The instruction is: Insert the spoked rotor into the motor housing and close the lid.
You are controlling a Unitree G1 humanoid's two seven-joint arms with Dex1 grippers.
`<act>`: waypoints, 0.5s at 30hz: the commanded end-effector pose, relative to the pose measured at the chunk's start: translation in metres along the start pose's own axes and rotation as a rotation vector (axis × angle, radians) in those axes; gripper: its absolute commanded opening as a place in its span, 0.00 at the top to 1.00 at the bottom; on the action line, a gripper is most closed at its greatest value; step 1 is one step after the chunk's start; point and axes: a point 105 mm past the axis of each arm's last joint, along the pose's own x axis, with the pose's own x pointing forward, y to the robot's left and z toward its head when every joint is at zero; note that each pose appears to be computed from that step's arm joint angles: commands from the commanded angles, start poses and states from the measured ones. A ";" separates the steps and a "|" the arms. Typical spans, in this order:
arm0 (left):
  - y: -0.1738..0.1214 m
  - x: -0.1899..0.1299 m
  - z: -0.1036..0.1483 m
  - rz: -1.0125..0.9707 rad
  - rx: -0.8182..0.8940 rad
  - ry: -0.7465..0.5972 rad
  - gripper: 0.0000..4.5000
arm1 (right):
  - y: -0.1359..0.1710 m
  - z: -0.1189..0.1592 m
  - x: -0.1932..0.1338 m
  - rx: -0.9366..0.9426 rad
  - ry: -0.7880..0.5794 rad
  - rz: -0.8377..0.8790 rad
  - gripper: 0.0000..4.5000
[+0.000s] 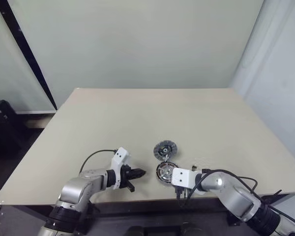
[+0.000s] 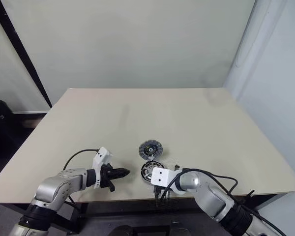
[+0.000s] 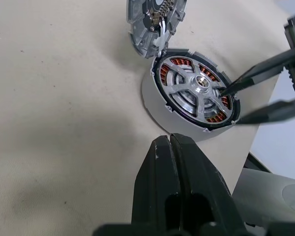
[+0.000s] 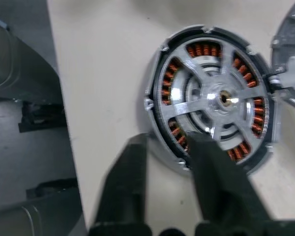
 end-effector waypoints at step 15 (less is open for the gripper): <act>0.004 -0.005 0.015 0.026 0.028 -0.043 1.00 | -0.001 0.057 0.002 0.360 -0.198 -0.022 0.99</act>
